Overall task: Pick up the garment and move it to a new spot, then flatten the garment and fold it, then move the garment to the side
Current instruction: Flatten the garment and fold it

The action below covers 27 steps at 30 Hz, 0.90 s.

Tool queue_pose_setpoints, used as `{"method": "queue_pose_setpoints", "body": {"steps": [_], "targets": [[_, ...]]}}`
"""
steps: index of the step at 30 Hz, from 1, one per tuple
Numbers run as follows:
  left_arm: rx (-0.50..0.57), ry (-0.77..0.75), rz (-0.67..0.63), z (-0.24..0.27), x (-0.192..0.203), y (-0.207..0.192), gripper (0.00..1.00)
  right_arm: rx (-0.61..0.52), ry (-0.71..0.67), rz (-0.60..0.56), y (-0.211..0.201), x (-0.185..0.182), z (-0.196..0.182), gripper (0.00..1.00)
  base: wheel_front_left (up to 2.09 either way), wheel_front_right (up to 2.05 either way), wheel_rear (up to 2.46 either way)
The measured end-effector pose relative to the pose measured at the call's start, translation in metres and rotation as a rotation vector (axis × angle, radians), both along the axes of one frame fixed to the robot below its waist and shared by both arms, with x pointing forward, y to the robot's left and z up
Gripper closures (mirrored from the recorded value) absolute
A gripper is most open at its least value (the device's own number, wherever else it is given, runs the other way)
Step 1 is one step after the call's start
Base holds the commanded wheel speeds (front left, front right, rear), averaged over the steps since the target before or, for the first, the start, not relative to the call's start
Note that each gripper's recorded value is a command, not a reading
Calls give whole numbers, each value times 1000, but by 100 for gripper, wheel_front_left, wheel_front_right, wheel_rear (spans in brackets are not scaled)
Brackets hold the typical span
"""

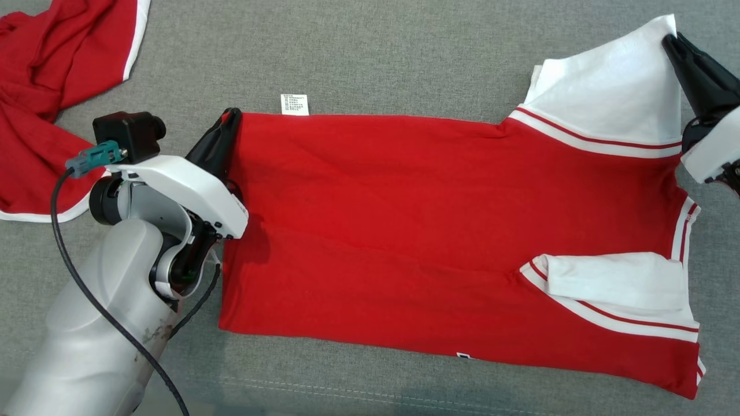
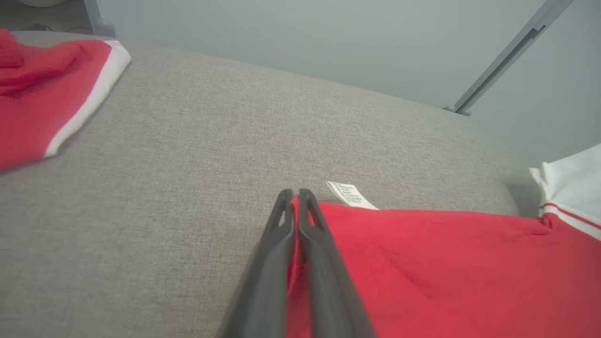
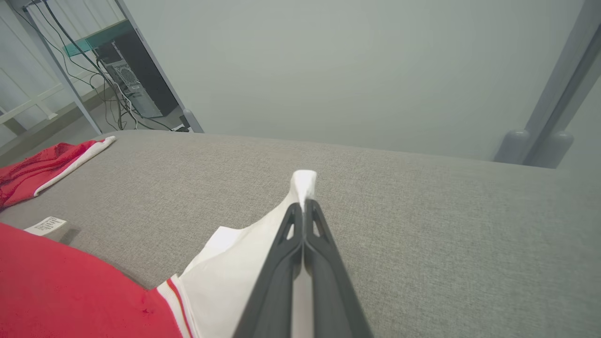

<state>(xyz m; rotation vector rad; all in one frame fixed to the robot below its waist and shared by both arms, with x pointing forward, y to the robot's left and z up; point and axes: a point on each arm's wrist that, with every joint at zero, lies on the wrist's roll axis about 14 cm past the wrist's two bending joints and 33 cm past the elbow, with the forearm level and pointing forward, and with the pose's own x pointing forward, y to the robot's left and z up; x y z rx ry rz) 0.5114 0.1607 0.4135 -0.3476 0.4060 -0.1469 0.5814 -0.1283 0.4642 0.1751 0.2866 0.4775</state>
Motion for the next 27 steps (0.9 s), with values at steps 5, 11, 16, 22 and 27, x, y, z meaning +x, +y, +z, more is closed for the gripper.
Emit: {"method": "queue_pose_setpoints", "body": {"steps": [5, 11, 16, 22, 27], "targets": [[-10, -33, -3, 11, -6, 0, 100, 65, -36, 19, -4, -24, 14, 100, 0, 0, 0], [-28, -51, -21, 20, -16, -4, 100, 134, -17, 10, -20, -59, 17, 100, 0, 0, 0], [-24, -45, -21, 22, -30, -1, 100, 196, 40, -7, -27, -96, 8, 100, 0, 0, 0], [-52, -6, 16, 18, -55, 6, 100, 280, 103, -51, -34, -139, 0, 100, 0, 0, 0], [-79, 31, 19, 12, -70, 2, 100, 319, 173, -64, -32, -171, -10, 100, 0, 0, 0]]}}
